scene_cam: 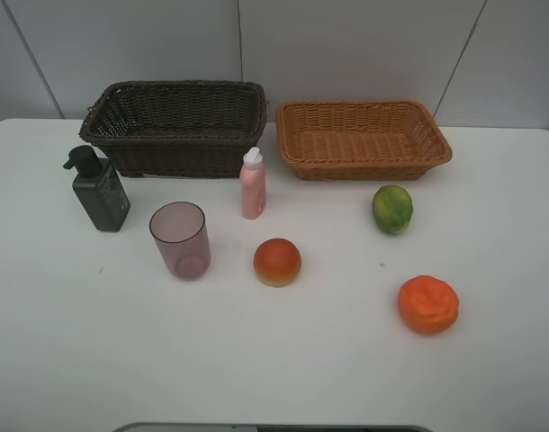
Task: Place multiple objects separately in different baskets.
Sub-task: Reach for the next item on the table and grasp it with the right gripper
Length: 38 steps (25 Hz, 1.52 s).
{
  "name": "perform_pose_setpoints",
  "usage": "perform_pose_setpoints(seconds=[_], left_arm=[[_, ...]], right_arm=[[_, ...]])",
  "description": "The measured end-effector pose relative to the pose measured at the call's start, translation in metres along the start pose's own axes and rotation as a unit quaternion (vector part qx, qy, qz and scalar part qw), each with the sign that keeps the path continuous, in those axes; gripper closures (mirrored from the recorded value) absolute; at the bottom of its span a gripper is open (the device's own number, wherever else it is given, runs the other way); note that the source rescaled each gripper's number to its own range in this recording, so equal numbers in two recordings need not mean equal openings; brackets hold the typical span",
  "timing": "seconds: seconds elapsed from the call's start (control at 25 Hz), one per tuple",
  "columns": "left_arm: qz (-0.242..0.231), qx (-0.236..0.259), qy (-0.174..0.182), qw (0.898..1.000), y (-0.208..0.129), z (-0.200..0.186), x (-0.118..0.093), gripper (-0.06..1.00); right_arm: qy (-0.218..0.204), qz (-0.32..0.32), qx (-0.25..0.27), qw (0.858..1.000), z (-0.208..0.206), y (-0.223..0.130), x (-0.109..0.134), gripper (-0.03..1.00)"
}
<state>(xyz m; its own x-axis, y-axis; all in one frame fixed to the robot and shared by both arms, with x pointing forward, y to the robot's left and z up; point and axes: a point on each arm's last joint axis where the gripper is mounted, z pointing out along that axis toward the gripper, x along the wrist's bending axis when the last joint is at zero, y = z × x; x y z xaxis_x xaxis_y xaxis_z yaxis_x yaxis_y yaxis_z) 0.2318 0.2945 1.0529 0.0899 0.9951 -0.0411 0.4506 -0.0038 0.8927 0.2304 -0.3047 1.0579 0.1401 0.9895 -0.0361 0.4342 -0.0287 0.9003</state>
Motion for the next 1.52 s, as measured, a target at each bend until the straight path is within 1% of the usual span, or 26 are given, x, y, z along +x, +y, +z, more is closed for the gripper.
perform_pose_setpoints(seconds=[1.52], left_arm=[[0.000,0.000,0.000,1.000,0.0000,0.0000,0.0000,-0.05]], right_arm=[[0.000,0.000,0.000,1.000,0.0000,0.0000,0.0000,0.16]])
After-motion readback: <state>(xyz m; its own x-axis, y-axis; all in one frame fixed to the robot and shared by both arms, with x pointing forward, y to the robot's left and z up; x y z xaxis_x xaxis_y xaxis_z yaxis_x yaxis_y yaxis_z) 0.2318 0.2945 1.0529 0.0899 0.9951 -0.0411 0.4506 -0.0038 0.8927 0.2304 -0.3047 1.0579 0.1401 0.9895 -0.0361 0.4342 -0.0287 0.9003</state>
